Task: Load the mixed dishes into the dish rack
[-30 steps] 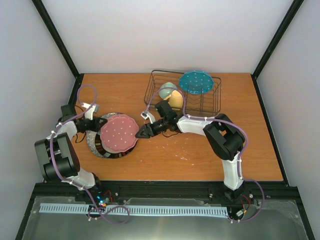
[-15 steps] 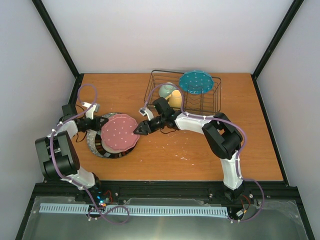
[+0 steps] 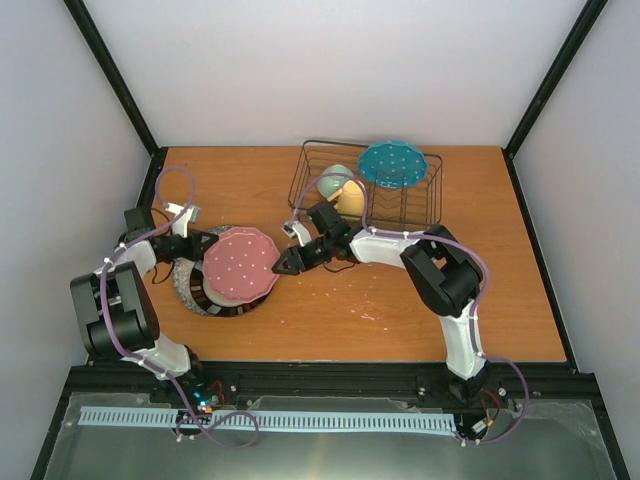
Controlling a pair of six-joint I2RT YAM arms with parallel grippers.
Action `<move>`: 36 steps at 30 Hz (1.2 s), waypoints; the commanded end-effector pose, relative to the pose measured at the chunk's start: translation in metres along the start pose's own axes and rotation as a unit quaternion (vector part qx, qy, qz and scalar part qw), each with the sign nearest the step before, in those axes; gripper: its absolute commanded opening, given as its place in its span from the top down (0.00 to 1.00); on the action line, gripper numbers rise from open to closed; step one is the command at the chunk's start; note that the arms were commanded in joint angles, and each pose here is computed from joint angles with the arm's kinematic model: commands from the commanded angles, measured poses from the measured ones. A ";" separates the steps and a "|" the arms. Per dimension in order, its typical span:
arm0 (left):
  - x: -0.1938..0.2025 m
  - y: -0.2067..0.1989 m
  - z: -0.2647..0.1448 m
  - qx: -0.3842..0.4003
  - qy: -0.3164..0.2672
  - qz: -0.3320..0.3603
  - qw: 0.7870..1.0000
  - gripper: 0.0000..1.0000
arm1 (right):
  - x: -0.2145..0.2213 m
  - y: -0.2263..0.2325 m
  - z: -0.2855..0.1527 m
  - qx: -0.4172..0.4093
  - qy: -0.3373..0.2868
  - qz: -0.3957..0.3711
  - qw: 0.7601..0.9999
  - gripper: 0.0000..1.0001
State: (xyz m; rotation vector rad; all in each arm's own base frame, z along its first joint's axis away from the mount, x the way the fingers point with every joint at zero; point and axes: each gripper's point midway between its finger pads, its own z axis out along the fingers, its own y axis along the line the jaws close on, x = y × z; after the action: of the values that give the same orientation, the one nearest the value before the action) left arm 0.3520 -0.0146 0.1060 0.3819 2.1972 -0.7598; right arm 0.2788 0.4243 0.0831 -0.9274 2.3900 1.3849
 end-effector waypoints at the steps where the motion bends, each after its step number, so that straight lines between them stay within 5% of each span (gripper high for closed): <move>1: -0.025 -0.016 -0.004 0.037 -0.041 0.032 0.998 0.99 | -0.013 0.002 0.011 -0.029 -0.007 -0.001 1.000 0.46; 12: -0.027 -0.018 0.000 0.047 -0.043 0.030 0.998 0.99 | -0.033 0.013 0.020 -0.075 -0.014 -0.006 0.997 0.53; 21: -0.024 -0.025 0.023 0.063 -0.023 0.031 0.997 0.99 | -0.040 0.027 0.021 -0.120 -0.010 -0.016 0.993 0.97; 30: -0.031 -0.022 0.032 0.049 -0.019 0.037 0.998 0.99 | -0.051 0.039 0.005 -0.102 -0.035 -0.058 0.992 0.97; 36: -0.042 -0.013 0.026 0.010 -0.020 0.053 0.998 0.82 | -0.066 0.050 -0.012 -0.103 -0.070 -0.077 0.989 0.97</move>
State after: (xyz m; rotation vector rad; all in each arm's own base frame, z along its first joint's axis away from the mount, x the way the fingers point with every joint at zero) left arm 0.3809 -0.0362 0.1159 0.4563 2.1266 -0.7562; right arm 0.3106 0.4377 0.0716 -0.7382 2.4830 1.5111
